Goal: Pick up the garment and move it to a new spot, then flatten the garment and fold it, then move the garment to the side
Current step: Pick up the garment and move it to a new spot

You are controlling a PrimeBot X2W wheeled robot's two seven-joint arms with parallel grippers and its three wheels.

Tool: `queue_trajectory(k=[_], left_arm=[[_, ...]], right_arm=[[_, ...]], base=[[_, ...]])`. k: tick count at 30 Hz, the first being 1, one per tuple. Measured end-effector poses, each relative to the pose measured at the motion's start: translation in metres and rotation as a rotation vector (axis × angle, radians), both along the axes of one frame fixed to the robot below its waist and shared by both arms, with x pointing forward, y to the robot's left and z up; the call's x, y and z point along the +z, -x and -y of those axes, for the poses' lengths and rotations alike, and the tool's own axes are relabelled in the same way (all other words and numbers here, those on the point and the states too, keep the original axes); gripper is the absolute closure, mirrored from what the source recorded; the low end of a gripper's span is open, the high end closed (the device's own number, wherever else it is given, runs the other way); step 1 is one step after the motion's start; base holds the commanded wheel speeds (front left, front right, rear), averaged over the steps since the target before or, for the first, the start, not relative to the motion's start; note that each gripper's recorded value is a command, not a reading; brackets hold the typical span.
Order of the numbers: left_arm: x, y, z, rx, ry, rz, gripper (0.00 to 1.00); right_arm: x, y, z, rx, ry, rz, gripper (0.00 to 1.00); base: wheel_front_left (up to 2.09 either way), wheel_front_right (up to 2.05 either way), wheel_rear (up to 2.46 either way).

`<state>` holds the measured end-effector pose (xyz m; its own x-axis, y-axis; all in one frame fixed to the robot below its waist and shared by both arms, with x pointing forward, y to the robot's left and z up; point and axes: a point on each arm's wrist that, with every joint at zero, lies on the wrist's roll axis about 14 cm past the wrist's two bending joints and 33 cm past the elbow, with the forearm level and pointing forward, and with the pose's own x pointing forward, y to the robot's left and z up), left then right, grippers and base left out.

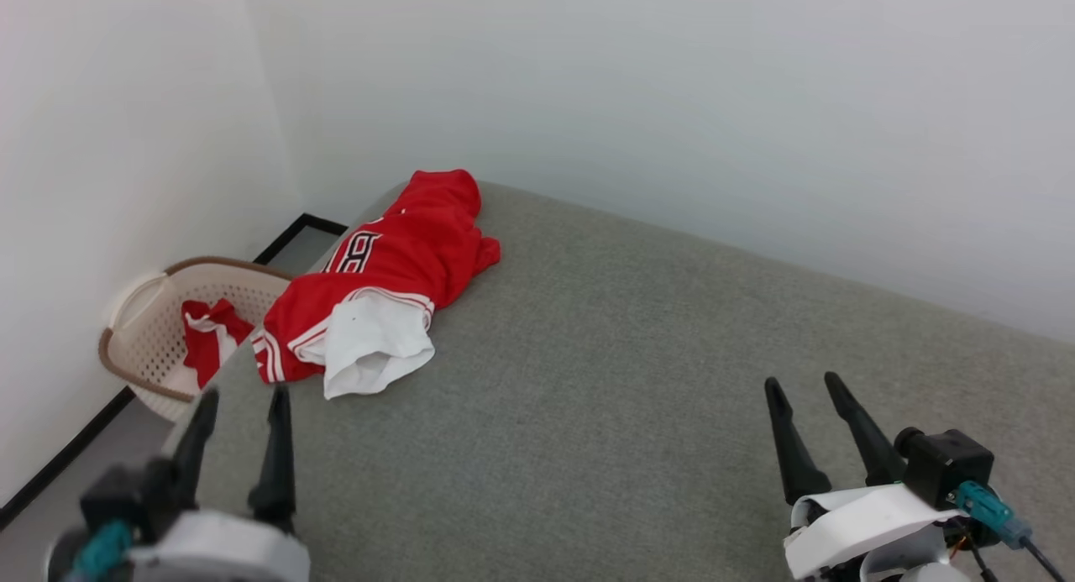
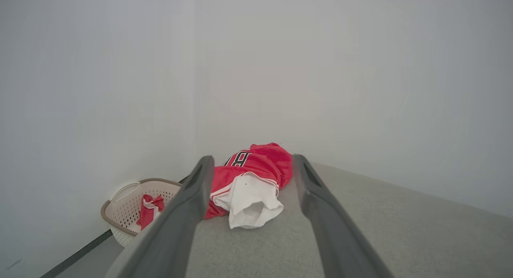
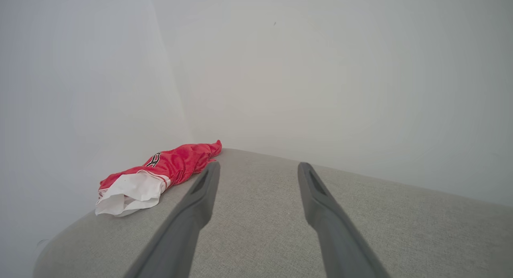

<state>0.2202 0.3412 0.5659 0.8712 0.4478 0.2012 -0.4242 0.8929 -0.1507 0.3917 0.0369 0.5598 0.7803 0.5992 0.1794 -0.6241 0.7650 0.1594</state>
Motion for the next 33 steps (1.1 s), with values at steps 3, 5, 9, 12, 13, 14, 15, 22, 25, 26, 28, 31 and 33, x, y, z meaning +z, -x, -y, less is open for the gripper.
queue_trajectory(k=[3, 5, 9, 12, 13, 14, 15, 22, 25, 26, 28, 31, 33], left_arm=[[0.016, -0.012, -0.003, -0.042, -0.014, 0.004, 0.00], [0.030, -0.020, -0.010, -0.056, -0.034, -0.004, 0.00], [0.066, -0.036, -0.029, -0.053, -0.063, 0.018, 0.00], [0.084, -0.055, -0.047, -0.052, -0.065, -0.002, 0.00], [0.085, -0.063, -0.053, -0.056, -0.038, -0.019, 0.00], [0.084, -0.072, -0.056, -0.062, -0.019, -0.045, 0.00], [0.084, -0.082, -0.059, -0.073, -0.008, -0.070, 0.00], [0.052, -0.158, -0.073, -0.124, 0.097, -0.307, 0.00], [0.023, -0.191, -0.072, -0.146, 0.153, -0.414, 0.00], [0.011, -0.200, -0.071, -0.151, 0.171, -0.455, 0.00], [-0.015, -0.216, -0.070, -0.159, 0.200, -0.548, 0.00], [-0.049, -0.237, -0.067, -0.163, 0.252, -0.650, 0.00], [-0.072, -0.248, -0.065, -0.163, 0.288, -0.719, 0.00]], right_arm=[[-0.002, -0.005, 0.002, -0.012, 0.003, -0.003, 0.00], [-0.004, -0.008, 0.004, -0.018, 0.014, -0.002, 0.00], [0.003, -0.017, 0.005, -0.016, 0.033, 0.021, 0.00], [0.012, -0.032, 0.010, -0.024, 0.045, 0.051, 0.00], [0.014, -0.037, 0.012, -0.028, 0.045, 0.058, 0.00], [0.016, -0.043, 0.015, -0.037, 0.041, 0.062, 0.00], [0.016, -0.049, 0.018, -0.046, 0.041, 0.062, 0.00], [0.001, -0.087, 0.043, -0.096, 0.060, 0.040, 0.00], [-0.016, -0.101, 0.056, -0.119, 0.074, 0.008, 0.00], [-0.022, -0.105, 0.060, -0.127, 0.078, -0.004, 0.00], [-0.034, -0.112, 0.069, -0.144, 0.085, -0.028, 0.00], [-0.050, -0.121, 0.082, -0.170, 0.095, -0.053, 0.00], [-0.062, -0.125, 0.089, -0.184, 0.106, -0.077, 0.00]], base=[[0.00, 0.00, 0.00], [0.00, 0.00, 0.00], [0.00, 0.00, 0.00], [0.00, 0.00, 0.00], [0.00, 0.00, 0.00], [0.00, 0.00, 0.00], [0.00, 0.00, 0.00], [0.00, 0.00, 0.00], [0.00, 0.00, 0.00], [0.00, 0.00, 0.00], [0.00, 0.00, 0.00], [0.00, 0.00, 0.00], [0.00, 0.00, 0.00]])
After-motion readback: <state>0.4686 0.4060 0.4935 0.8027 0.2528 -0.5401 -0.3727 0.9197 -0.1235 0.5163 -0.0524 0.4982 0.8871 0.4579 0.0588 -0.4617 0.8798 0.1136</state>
